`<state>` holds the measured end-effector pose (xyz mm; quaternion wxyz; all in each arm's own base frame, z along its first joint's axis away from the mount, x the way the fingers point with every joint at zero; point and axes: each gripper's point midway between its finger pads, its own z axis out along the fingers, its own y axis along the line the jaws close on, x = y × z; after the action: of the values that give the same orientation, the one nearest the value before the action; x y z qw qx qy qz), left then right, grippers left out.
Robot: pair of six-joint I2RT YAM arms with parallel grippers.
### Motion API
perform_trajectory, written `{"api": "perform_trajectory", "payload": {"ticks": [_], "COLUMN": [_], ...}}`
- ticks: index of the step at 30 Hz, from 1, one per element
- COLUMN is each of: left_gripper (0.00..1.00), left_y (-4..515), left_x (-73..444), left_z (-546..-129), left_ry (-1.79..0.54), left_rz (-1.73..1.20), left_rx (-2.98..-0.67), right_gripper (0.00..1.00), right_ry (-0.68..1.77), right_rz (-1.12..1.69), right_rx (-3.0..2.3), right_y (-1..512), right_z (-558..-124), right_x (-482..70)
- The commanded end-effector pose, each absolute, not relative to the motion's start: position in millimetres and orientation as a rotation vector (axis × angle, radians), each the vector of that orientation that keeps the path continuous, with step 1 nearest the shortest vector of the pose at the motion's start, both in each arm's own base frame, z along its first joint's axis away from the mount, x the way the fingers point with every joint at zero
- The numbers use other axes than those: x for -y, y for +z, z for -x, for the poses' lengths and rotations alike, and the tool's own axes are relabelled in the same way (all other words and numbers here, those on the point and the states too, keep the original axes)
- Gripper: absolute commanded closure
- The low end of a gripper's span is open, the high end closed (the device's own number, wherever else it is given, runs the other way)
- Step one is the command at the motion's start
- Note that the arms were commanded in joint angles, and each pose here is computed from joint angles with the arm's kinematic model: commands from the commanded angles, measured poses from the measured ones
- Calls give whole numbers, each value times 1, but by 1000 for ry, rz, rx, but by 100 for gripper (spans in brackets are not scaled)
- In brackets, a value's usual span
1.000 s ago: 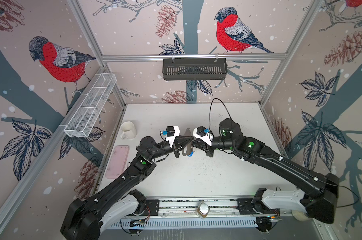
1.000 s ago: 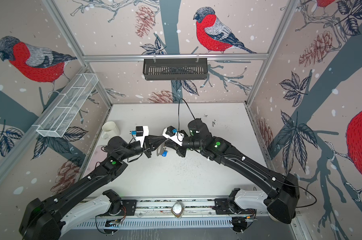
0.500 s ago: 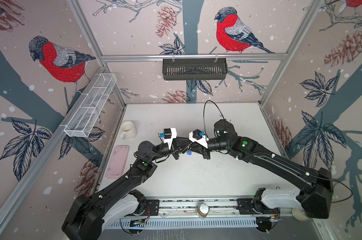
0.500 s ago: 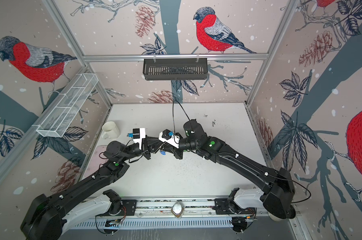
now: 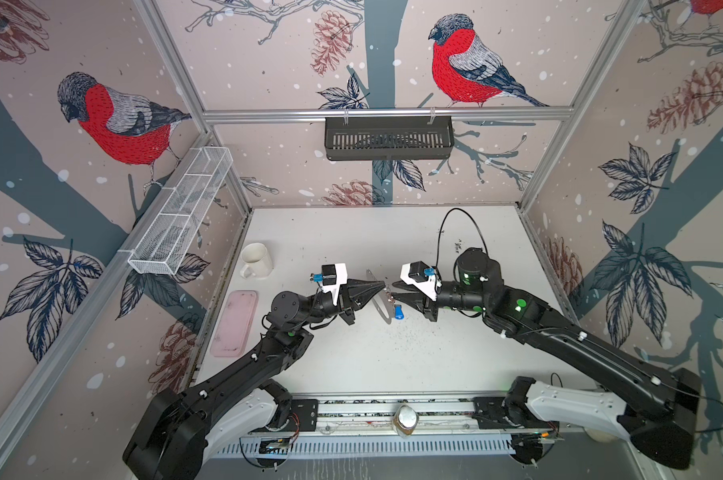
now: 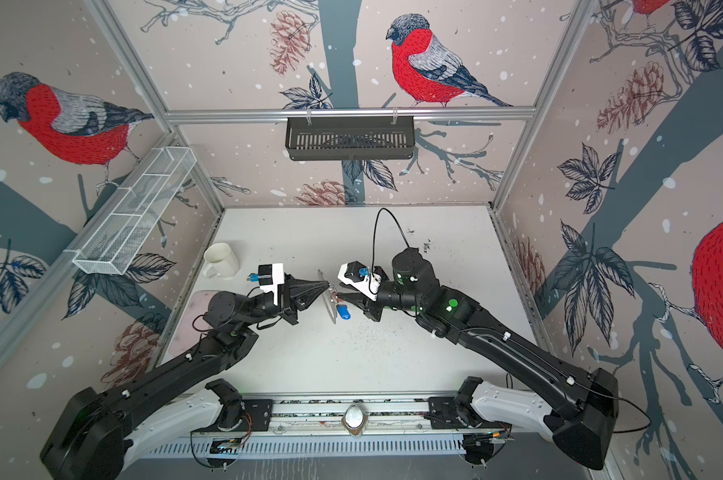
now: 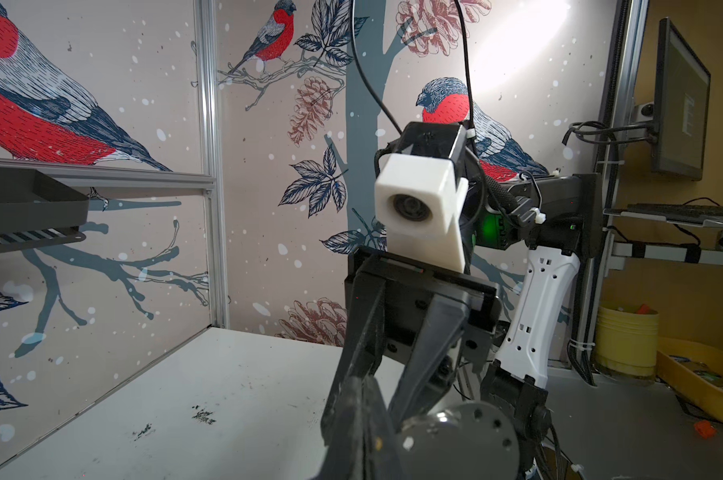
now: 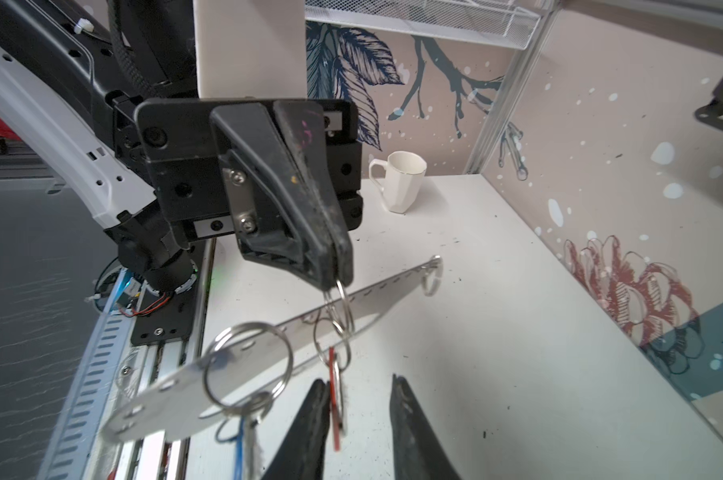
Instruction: Put the keys on the keyring
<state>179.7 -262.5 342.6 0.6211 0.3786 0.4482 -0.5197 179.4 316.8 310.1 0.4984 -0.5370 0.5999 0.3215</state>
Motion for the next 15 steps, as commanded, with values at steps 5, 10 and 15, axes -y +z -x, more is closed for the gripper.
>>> {"api": "perform_trajectory", "payload": {"ticks": [5, 10, 15], "left_gripper": [100, 100, 100], "left_y": [362, 363, 363], "left_x": [251, 247, 247], "left_z": [-164, -159, -157], "left_ry": [-1173, -1158, -1157], "left_rz": [-858, -850, -855], "left_rx": [-866, -817, -787], "right_gripper": [83, 85, 85], "right_ry": [759, 874, 943], "right_rz": [1125, 1109, 1137], "right_rx": [-1359, -1266, -1237], "right_y": [341, 354, 355], "right_z": [-188, -174, -166], "right_x": [-306, -313, -320]}}
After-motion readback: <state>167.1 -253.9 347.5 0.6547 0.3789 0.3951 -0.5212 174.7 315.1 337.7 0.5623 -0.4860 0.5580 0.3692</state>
